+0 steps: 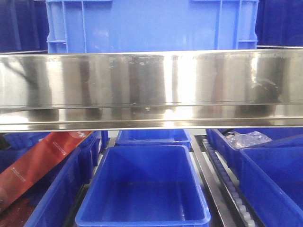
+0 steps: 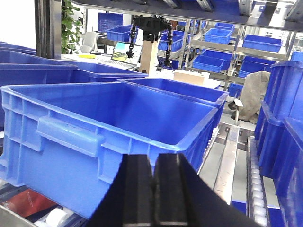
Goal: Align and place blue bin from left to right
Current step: 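Open both grippers and release the bin on the upper shelf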
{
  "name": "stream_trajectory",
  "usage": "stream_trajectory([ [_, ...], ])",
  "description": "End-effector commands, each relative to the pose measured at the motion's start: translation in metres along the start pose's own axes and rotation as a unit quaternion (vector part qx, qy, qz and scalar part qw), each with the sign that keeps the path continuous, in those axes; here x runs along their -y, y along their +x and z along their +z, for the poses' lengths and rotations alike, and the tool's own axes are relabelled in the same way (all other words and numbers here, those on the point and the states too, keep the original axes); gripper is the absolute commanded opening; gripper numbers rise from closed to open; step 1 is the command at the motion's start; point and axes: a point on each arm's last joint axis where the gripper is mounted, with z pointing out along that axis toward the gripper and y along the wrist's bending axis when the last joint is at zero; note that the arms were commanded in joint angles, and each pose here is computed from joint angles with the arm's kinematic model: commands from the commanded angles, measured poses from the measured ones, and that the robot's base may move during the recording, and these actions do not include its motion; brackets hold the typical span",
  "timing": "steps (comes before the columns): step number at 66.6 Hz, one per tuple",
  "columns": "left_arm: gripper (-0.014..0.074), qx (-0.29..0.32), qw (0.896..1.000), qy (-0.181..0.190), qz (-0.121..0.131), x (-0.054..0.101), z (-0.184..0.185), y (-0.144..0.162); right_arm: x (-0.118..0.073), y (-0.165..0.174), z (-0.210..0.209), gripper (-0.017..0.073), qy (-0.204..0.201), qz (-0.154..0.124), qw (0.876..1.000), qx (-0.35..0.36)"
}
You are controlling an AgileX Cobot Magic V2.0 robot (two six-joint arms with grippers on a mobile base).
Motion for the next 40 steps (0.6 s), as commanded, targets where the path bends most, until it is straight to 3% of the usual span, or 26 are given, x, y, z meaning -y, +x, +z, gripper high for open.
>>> stream_trajectory([
  [1,-0.0111,0.011,1.000,0.008,0.003,0.002,-0.001,-0.003,0.000,0.002,-0.001,-0.0081,0.001,-0.008,1.000,0.004],
  [6,-0.0111,0.011,1.000,0.008,0.003,0.002,-0.001,-0.003,0.002,0.005,-0.001,-0.0081,0.011,-0.012,1.000,0.014],
  [11,-0.0111,0.011,1.000,0.008,0.003,0.002,-0.001,-0.003,0.004,0.009,-0.006,-0.0081,0.030,-0.042,0.998,0.045],
  [21,-0.0111,0.011,1.000,0.008,0.003,0.002,-0.001,-0.003,0.015,0.027,-0.024,-0.0081,0.115,-0.059,0.988,0.080],
  [32,-0.0111,0.011,1.000,0.008,0.003,0.002,-0.001,-0.003,0.021,0.056,-0.039,-0.0081,0.198,-0.040,0.978,0.058],
  [40,-0.0111,0.011,1.000,0.008,0.003,0.002,-0.001,-0.003,0.019,0.084,-0.044,-0.0081,0.217,0.004,0.975,0.044],
])
